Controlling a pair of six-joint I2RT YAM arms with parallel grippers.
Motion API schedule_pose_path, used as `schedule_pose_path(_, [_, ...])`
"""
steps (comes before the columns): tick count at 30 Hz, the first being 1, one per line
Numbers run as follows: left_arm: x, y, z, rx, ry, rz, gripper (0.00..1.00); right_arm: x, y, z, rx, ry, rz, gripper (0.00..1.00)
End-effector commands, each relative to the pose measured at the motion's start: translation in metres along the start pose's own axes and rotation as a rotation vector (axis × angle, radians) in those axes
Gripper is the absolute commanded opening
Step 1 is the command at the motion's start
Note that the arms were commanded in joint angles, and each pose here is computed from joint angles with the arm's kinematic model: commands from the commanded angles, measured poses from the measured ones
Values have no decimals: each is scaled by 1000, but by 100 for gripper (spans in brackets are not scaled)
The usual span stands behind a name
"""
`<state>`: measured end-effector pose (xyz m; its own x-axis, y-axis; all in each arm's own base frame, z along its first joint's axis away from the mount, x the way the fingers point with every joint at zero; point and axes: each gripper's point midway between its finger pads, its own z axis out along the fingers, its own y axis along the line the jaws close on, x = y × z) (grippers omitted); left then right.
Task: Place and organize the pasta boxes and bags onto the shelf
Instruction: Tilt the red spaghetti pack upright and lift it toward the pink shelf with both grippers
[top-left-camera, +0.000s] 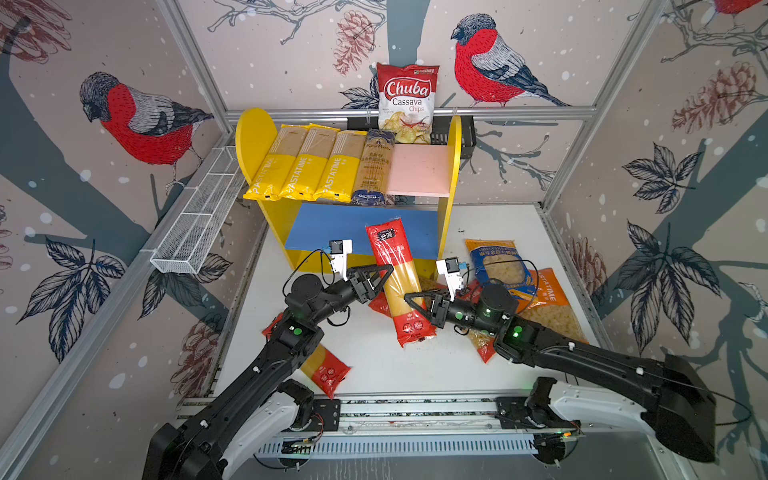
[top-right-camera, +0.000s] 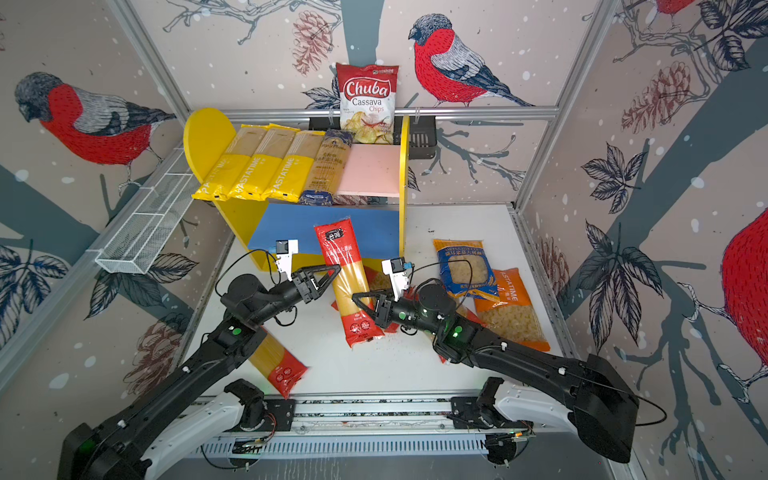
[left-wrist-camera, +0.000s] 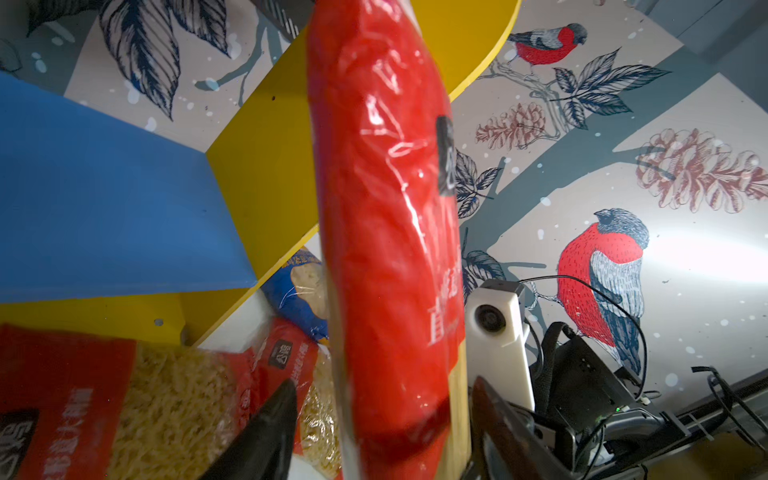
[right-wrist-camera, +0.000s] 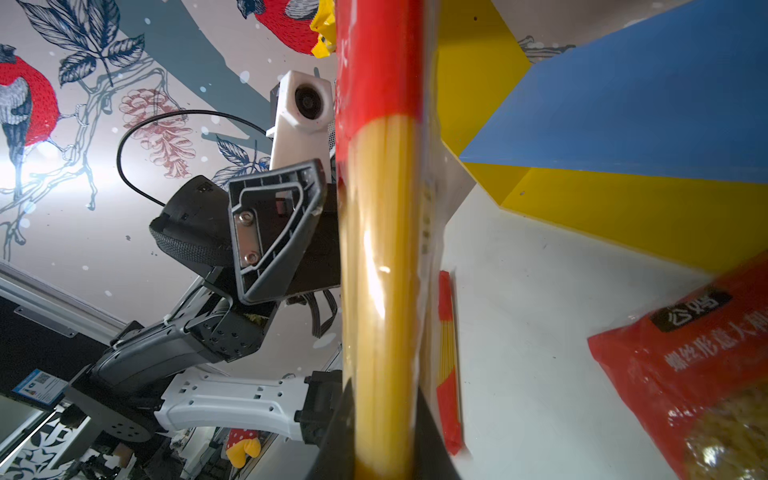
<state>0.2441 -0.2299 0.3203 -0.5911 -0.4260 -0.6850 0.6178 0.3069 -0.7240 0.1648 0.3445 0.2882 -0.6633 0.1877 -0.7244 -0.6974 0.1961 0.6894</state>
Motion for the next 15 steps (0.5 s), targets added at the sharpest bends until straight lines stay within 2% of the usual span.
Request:
schedule_pose_path(1, [-11,-28,3,103,-29,61,62,-42,47,-7,-160,-159,-87,5])
schedule_pose_path(7, [-16,-43,8,156,-38,88,51,-44,51,-9,-176,-171,-79,8])
schedule_pose_path(10, [-22,-49,9,176,-56,103,41,-42,49,-8,-172,-166,-80,11])
schedule_pose_path(15, [-30,-57,12,194,-65,126,24,-40,44,-9,-151,-166,-73,23])
